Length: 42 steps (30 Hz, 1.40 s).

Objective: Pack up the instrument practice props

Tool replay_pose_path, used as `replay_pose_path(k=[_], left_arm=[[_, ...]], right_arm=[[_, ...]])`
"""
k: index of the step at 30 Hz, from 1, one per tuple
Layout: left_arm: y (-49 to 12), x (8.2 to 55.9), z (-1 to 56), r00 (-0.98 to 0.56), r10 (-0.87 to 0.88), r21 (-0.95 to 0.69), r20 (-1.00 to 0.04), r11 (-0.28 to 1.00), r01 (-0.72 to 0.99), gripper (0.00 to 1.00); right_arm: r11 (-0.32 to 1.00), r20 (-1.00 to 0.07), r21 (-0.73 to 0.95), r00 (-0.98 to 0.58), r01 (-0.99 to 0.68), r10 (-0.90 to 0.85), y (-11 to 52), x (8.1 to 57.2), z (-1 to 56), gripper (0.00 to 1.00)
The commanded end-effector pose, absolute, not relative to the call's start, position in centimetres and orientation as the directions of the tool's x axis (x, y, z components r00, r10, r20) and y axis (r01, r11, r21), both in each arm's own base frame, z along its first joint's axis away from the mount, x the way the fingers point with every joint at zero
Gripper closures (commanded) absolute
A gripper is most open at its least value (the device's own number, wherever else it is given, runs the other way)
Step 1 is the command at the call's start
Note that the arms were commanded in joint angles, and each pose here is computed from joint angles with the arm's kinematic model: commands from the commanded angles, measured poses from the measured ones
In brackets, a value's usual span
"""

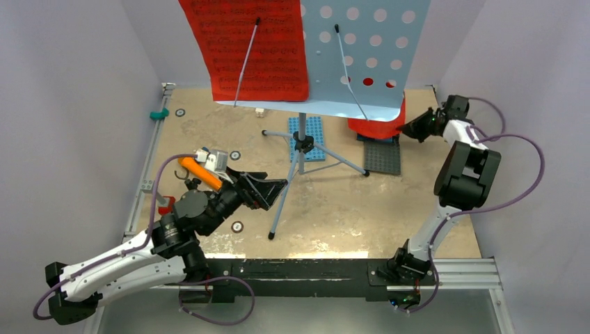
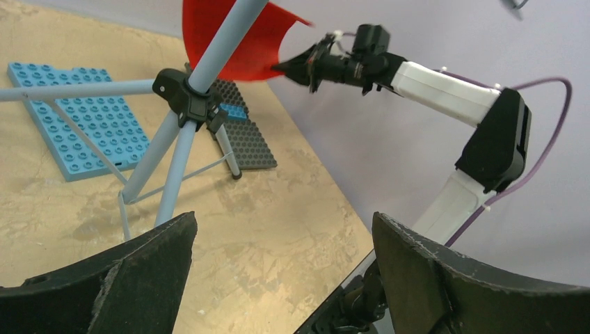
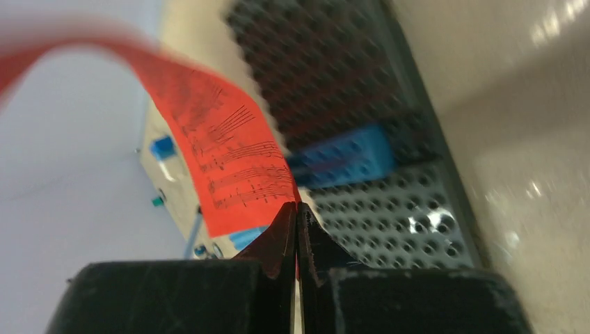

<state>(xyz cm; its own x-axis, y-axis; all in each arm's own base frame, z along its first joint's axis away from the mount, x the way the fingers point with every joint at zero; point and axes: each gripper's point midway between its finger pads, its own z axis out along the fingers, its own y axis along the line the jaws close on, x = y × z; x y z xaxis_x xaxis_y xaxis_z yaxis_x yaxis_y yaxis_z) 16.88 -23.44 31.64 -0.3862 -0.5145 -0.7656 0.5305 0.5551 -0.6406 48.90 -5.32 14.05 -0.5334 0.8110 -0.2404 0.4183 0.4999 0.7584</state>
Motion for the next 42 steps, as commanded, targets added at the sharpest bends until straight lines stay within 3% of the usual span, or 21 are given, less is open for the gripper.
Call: replay_pose_path(k=[1,10,23,33,38,42], left_arm=[[-24.8,16.7,32.2,-0.412,-0.518,-0.658,-0.75,0.518,0.546,0.0],[-24.4,16.5,31.9,-0.424,-0.521,-0.669,-0.74,0.513,0.538,0.0],[-23.4,15.9,29.9,-0.463,-0.517,-0.694,-0.719,0.521,0.496,0.0],[-23.4,16.1,29.0,-0.476,-0.509,-0.697,-0.717,0.538,0.475,0.0],[-23.3,16.1,29.1,-0.473,-0.51,-0.696,-0.718,0.54,0.473,0.0],[-23.2,16.1,29.2,-0.474,-0.511,-0.697,-0.717,0.544,0.468,0.0]], right_arm=[[0.528,-0.274,0.786,-0.586,0.32,0.763,-3.4,47.3,18.4,1.0],[0.525,-0.32,0.82,-0.576,0.23,0.752,-2.2,47.2,21.4,1.0],[0.619,-0.28,0.677,-0.639,0.398,0.716,-3.4,43.4,11.9,1.0],[0.658,-0.277,0.571,-0.64,0.491,0.717,-5.3,41.6,9.5,1.0],[0.666,-0.288,0.561,-0.639,0.491,0.713,-5.5,41.4,9.9,0.59],[0.667,-0.304,0.559,-0.626,0.493,0.718,-5.7,41.4,10.8,0.4]])
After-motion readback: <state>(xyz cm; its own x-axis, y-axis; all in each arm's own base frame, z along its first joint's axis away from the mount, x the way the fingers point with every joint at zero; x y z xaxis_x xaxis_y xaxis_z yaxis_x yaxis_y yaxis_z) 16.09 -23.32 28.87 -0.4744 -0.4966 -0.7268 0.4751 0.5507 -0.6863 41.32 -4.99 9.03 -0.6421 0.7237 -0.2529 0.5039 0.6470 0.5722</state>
